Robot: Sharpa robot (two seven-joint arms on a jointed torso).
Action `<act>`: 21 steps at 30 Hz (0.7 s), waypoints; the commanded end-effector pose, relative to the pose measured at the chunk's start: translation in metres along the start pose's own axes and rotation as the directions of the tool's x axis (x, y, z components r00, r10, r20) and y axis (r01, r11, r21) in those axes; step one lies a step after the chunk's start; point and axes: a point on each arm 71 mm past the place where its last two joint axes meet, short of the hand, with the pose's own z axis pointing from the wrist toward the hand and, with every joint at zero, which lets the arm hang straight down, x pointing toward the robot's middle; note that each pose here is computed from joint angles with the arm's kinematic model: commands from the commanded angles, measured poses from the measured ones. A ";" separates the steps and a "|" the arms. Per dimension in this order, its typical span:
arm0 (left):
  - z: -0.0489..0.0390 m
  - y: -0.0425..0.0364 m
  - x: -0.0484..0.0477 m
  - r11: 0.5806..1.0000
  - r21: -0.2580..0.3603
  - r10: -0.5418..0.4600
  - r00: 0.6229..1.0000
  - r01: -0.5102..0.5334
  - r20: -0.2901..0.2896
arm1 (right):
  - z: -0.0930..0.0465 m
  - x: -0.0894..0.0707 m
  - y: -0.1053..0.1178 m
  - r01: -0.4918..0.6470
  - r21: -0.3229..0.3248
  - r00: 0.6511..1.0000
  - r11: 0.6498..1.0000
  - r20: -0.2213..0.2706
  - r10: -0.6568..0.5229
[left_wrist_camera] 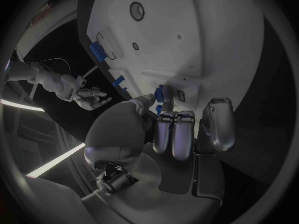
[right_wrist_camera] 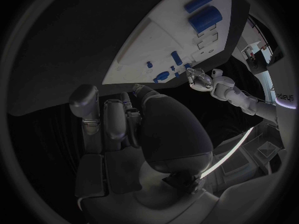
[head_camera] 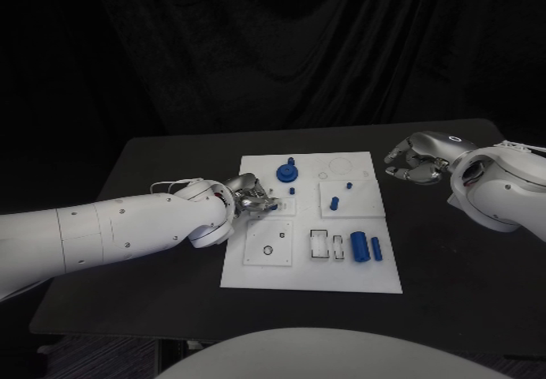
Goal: Assemble the parts on the task board
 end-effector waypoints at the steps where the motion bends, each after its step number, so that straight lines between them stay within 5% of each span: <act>1: 0.0006 -0.0025 0.0040 1.000 0.030 0.007 1.000 -0.006 -0.031 | 0.000 0.001 -0.001 0.002 0.013 1.000 1.000 -0.002 -0.002; 21: 0.0011 0.0022 0.0051 1.000 -0.008 0.006 0.999 -0.007 -0.033 | -0.001 0.001 -0.002 0.002 0.014 1.000 1.000 -0.004 -0.002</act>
